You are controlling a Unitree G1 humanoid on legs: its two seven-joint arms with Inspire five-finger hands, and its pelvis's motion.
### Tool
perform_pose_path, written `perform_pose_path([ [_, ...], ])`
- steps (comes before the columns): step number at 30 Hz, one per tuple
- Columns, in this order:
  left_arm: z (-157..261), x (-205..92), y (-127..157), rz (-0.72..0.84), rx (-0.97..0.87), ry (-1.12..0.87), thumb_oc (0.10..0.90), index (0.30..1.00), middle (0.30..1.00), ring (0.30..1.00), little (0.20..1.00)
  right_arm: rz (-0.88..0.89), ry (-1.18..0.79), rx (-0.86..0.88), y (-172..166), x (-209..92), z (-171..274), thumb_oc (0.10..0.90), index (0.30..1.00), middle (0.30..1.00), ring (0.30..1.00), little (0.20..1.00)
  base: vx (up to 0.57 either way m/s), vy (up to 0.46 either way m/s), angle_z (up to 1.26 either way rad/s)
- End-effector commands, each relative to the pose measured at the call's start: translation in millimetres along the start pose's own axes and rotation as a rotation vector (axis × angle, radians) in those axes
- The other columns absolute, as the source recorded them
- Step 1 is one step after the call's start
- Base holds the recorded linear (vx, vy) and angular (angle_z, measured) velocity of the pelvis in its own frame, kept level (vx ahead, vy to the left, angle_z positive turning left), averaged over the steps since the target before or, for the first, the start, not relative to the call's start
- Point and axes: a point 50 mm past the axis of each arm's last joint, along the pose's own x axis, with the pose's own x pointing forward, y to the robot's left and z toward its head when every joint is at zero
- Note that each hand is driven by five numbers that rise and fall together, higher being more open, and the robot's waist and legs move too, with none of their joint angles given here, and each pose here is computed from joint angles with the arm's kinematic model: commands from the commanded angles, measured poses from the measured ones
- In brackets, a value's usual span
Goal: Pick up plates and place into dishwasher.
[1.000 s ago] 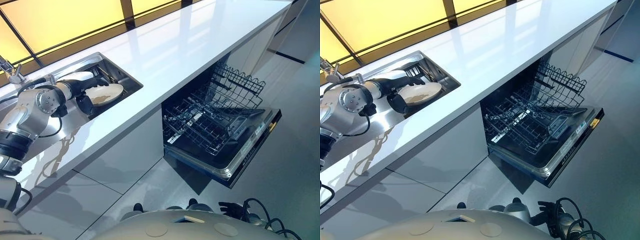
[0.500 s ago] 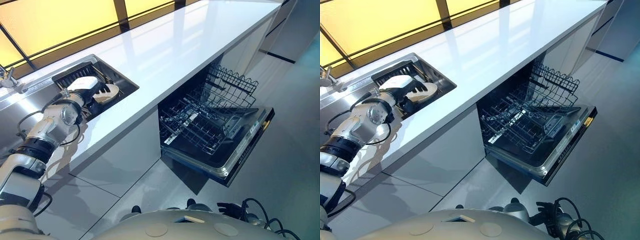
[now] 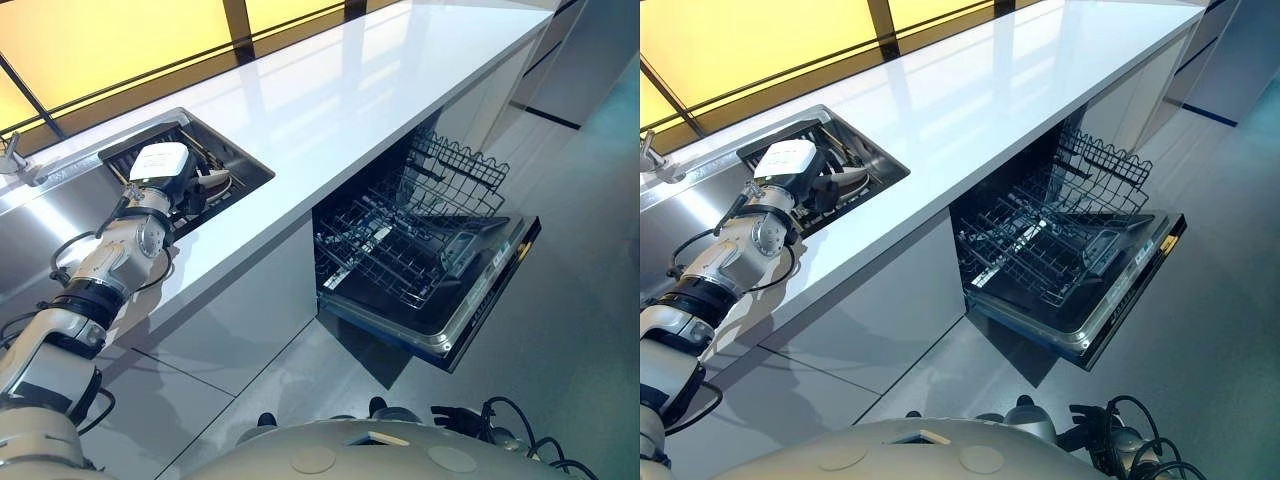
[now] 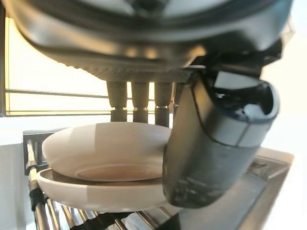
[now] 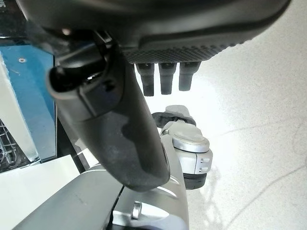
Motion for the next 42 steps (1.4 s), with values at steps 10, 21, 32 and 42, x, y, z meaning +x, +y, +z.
perform_pose_path([
  [10, -5, -24, 172, 0.804, -0.25, -0.141, 0.1, 0.3, 0.3, 0.3, 0.2, -0.018, -0.324, 0.049, -6, -4, 66, 0.8, 0.9, 0.9, 0.9, 0.9, 0.0, 0.0, 0.0],
  [21, -7, -60, 190, 1.001, -0.292, -0.247, 0.1, 0.3, 0.3, 0.3, 0.2, 0.882, -0.778, 0.433, 56, -74, 150, 0.8, 0.9, 0.9, 0.9, 0.9, -0.05, -0.004, -0.04],
  [32, 23, -68, 178, 0.925, -0.4, -0.432, 0.1, 0.3, 0.3, 0.3, 0.2, 1.183, -1.243, 0.636, 50, -163, 209, 0.8, 0.9, 0.9, 0.9, 0.9, -0.04, 0.013, -0.03],
  [42, 75, -71, 162, 0.595, -0.819, -0.757, 0.1, 0.3, 0.3, 0.3, 0.2, -0.514, -2.138, 0.137, -66, -325, 257, 0.8, 0.9, 0.9, 0.9, 0.9, -0.01, 0.045, -0.14],
])
